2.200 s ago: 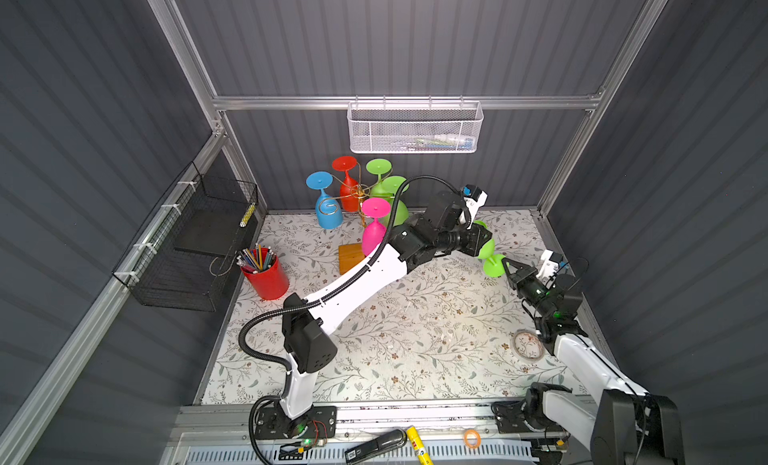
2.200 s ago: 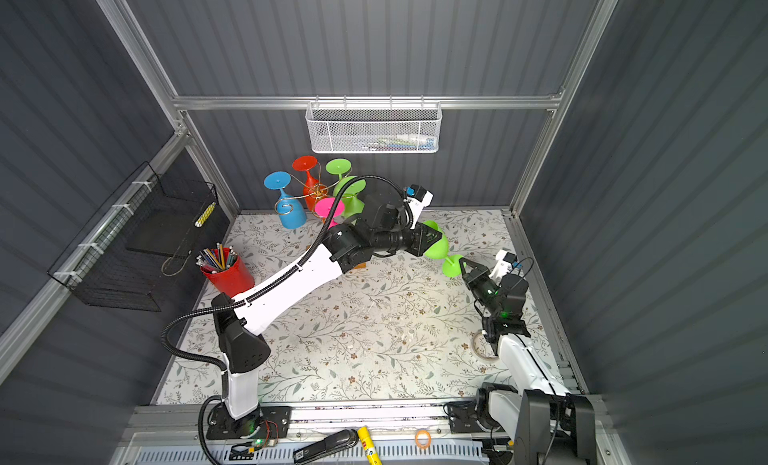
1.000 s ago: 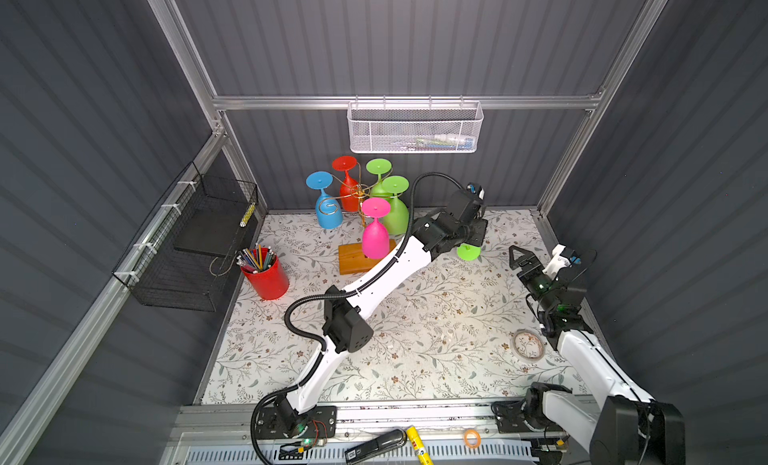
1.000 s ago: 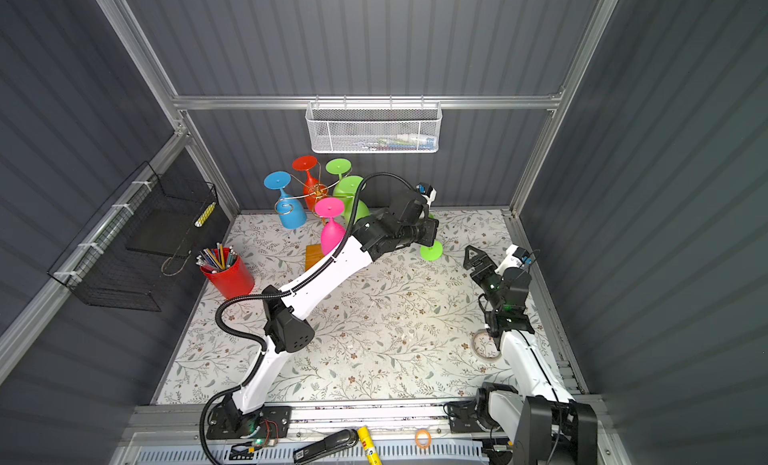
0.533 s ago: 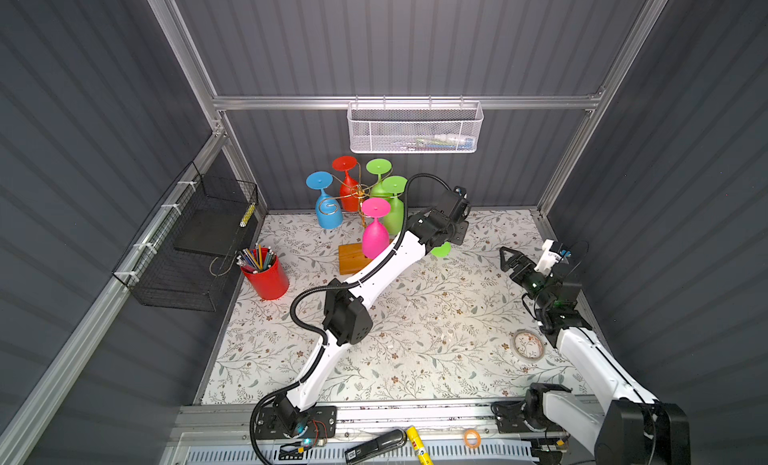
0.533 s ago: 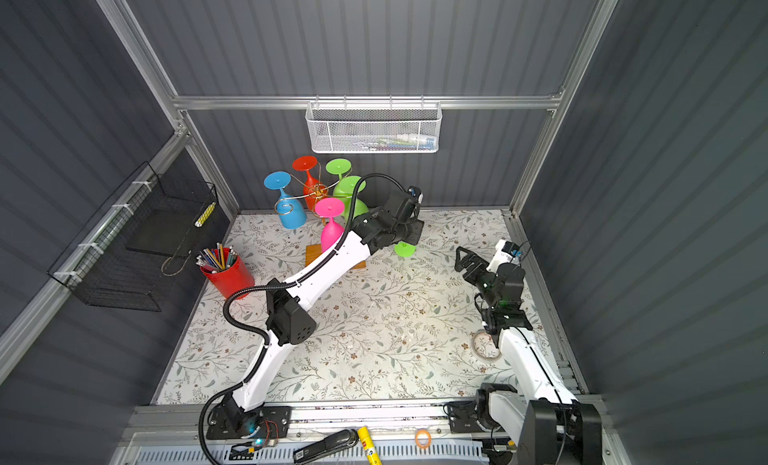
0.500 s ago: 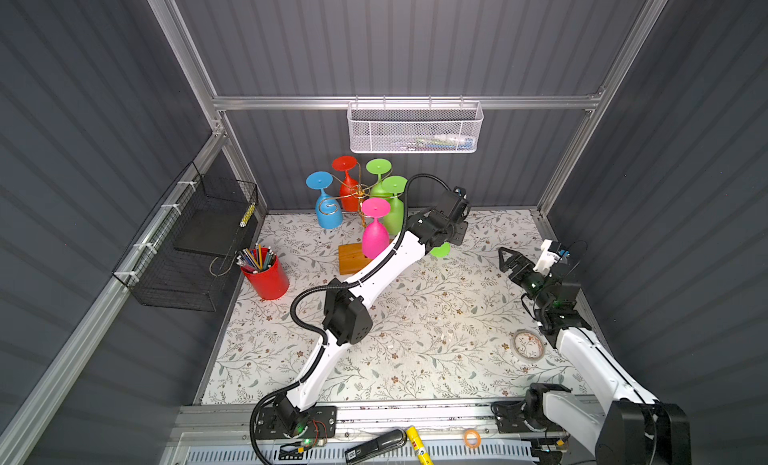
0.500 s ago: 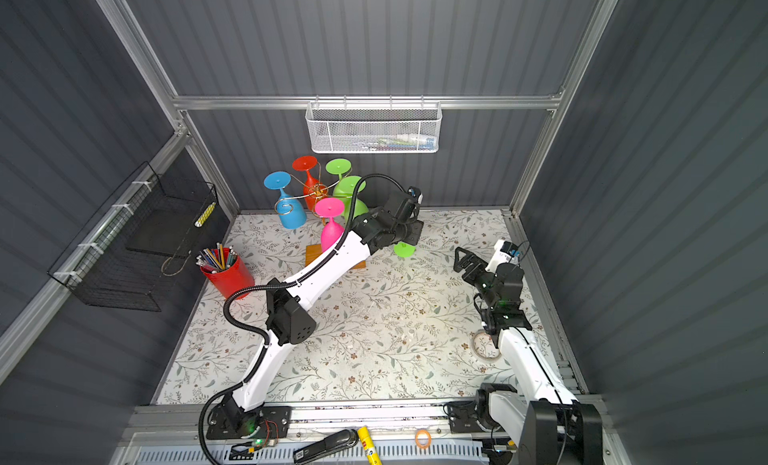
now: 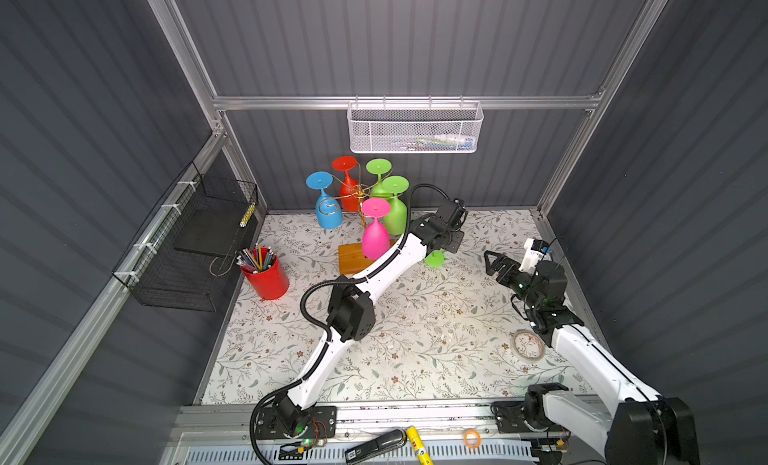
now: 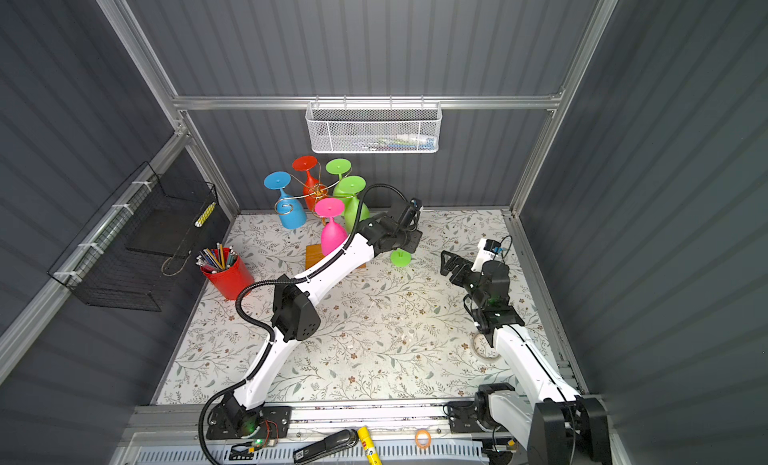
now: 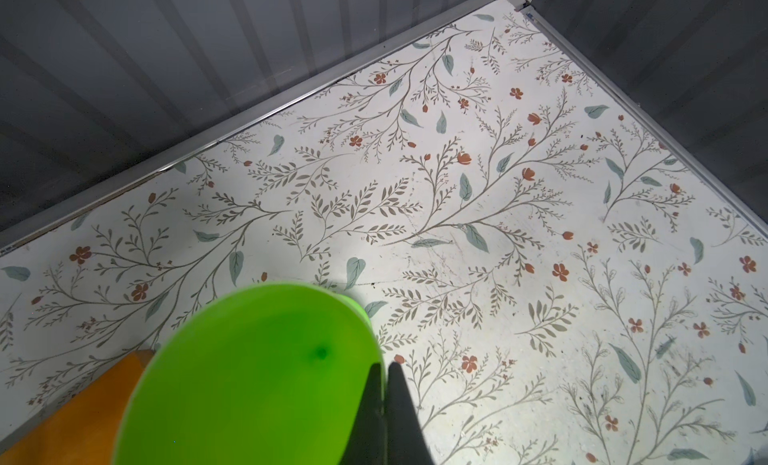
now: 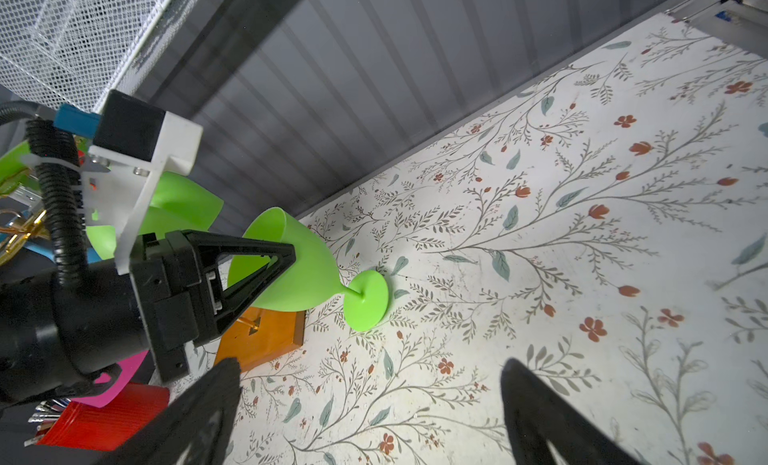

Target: Take the wine glass off the wine glass rack

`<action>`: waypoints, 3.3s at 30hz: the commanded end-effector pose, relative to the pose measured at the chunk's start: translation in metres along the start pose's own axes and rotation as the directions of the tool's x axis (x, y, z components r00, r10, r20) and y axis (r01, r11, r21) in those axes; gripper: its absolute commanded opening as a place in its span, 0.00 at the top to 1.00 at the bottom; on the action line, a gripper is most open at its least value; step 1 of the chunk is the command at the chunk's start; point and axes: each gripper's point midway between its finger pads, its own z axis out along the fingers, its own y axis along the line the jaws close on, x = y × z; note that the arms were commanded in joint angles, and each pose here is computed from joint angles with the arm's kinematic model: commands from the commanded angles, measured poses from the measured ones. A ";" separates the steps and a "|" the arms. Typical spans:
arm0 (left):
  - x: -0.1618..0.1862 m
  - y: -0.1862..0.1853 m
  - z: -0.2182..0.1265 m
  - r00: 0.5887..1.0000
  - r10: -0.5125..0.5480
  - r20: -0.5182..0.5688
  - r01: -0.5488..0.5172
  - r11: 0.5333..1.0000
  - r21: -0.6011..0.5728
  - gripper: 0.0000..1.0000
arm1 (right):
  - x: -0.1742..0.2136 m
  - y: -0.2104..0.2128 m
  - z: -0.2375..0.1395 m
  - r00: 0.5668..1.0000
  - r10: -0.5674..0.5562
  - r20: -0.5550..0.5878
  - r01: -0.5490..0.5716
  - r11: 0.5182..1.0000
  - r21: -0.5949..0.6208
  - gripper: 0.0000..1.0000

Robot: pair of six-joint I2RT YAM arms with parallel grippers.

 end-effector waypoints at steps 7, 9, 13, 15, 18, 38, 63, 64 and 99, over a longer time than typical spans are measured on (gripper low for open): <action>0.006 0.011 0.017 1.000 0.013 -0.007 -0.013 1.000 0.005 1.00 | -0.006 0.005 0.006 0.999 -0.040 0.011 0.040 0.999 0.008 0.02; 0.006 0.013 0.019 1.000 0.010 -0.008 -0.010 1.000 0.004 1.00 | -0.005 0.004 0.006 0.999 -0.045 0.007 0.045 0.999 0.011 0.02; 0.005 0.014 0.020 1.000 0.007 -0.003 -0.007 1.000 0.003 0.87 | -0.004 0.004 0.007 0.999 -0.053 0.003 0.053 0.999 0.011 0.02; 0.003 0.015 0.019 1.000 0.008 0.001 -0.008 1.000 0.000 0.78 | -0.004 0.005 0.007 0.998 -0.055 -0.001 0.055 0.998 0.007 0.02; 0.001 0.019 0.018 1.000 0.009 0.007 -0.009 1.000 -0.003 0.68 | -0.003 0.005 0.007 0.999 -0.055 -0.002 0.055 0.998 0.006 0.01; -0.058 0.014 -0.033 0.985 0.019 0.173 -0.025 0.999 0.034 0.20 | -0.010 0.025 0.000 0.992 -0.127 0.027 0.128 0.990 -0.062 0.01; -0.140 0.006 -0.248 0.886 0.005 0.463 -0.075 0.988 0.133 0.20 | -0.022 0.099 -0.030 0.970 -0.224 0.090 0.236 0.957 -0.166 0.02; -0.139 0.010 -0.257 0.884 0.015 0.466 -0.078 0.990 0.116 0.20 | -0.021 0.107 -0.031 0.972 -0.220 0.083 0.232 0.956 -0.179 0.02; -0.040 0.176 -0.329 0.784 -0.537 0.312 0.499 0.843 0.200 0.43 | 0.023 0.259 -0.001 0.978 -0.123 -0.171 0.047 0.918 -0.393 0.16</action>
